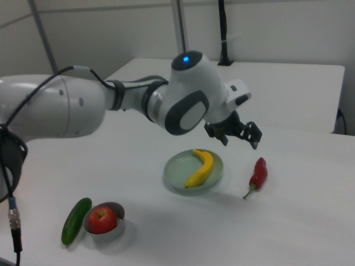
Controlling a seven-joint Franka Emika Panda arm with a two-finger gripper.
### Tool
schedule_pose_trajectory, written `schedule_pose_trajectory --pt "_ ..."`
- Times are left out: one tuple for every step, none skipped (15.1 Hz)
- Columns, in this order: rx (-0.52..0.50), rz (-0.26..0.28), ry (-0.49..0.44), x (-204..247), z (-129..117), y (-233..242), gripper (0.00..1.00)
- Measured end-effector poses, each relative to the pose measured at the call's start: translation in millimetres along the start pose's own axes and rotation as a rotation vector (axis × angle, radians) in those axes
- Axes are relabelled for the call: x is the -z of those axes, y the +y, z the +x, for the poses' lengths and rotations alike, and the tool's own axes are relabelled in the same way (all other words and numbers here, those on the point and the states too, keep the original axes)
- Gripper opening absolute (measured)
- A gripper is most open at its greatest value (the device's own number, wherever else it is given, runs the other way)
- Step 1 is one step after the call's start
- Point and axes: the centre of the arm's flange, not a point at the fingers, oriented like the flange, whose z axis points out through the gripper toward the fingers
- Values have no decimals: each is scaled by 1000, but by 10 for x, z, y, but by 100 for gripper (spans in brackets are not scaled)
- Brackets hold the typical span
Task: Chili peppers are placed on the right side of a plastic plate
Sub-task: 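Move the gripper over the red chili pepper and lower it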
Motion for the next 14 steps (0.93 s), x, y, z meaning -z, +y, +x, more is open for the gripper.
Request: schedule_pose_trajectory --pt "-1 -5 1 -127 -31 9 100" --pt "0 -10 4 -247 -60 13 100" --pt "3 -19 11 -367 -86 13 100" --pt "8 -28 19 -482 -111 7 100" --pt "16 -35 22 -592 -139 -6 100" --pt "24 -40 20 -690 -167 -20 100" --pt "28 -43 18 -773 -193 -32 100" --pt "30 -45 18 -839 -213 -41 100" --pt "31 -47 19 -898 -232 -48 100" --pt "32 -48 18 -951 -250 -55 100" --pt "36 -48 12 -1005 -273 -63 100" --pt "49 -52 1 -1075 -302 -70 100" --pt "58 -56 -6 -1113 -317 -72 99" --pt "64 -57 -12 -1151 -333 -74 96"
